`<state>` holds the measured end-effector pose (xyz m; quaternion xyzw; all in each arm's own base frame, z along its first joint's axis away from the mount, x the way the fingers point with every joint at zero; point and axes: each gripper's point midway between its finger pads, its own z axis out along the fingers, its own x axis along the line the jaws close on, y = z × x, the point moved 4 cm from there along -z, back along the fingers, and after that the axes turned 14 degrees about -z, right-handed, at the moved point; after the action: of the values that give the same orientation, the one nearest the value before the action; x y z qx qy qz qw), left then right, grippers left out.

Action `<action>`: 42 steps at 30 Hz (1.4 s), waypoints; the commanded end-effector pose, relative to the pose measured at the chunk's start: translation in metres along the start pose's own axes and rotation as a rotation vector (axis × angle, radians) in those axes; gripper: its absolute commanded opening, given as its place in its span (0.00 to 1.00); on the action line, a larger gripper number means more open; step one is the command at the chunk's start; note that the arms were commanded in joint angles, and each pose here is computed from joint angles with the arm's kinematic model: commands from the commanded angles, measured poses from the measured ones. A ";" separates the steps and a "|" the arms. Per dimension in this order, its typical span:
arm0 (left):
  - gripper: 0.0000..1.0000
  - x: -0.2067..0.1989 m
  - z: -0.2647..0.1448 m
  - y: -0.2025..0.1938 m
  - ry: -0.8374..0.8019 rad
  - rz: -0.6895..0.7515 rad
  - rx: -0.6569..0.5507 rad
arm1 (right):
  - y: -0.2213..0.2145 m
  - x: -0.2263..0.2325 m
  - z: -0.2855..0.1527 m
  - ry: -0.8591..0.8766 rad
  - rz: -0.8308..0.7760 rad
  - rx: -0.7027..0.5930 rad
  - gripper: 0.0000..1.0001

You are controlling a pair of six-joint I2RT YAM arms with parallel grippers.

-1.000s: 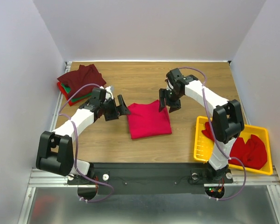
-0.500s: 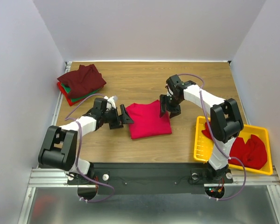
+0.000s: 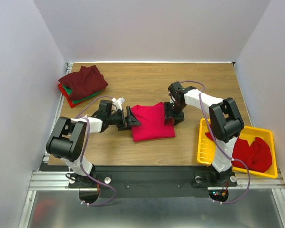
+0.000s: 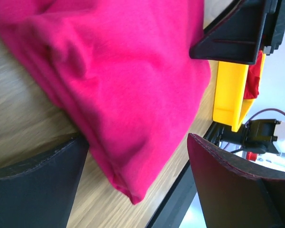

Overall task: Fold and stack the t-shirts
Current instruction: Neatly place the folded tshirt to the corner

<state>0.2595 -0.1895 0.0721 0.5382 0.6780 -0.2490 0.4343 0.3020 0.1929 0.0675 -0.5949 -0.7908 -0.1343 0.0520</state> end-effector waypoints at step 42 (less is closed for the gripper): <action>0.89 -0.004 0.081 -0.021 0.379 0.088 0.147 | -0.013 0.034 0.011 0.049 -0.050 -0.017 0.60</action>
<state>0.2810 -0.2767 0.0748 0.6099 0.6764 -0.2123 0.3543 0.2871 0.2145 0.0667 -0.5819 -0.7982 -0.1453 0.0551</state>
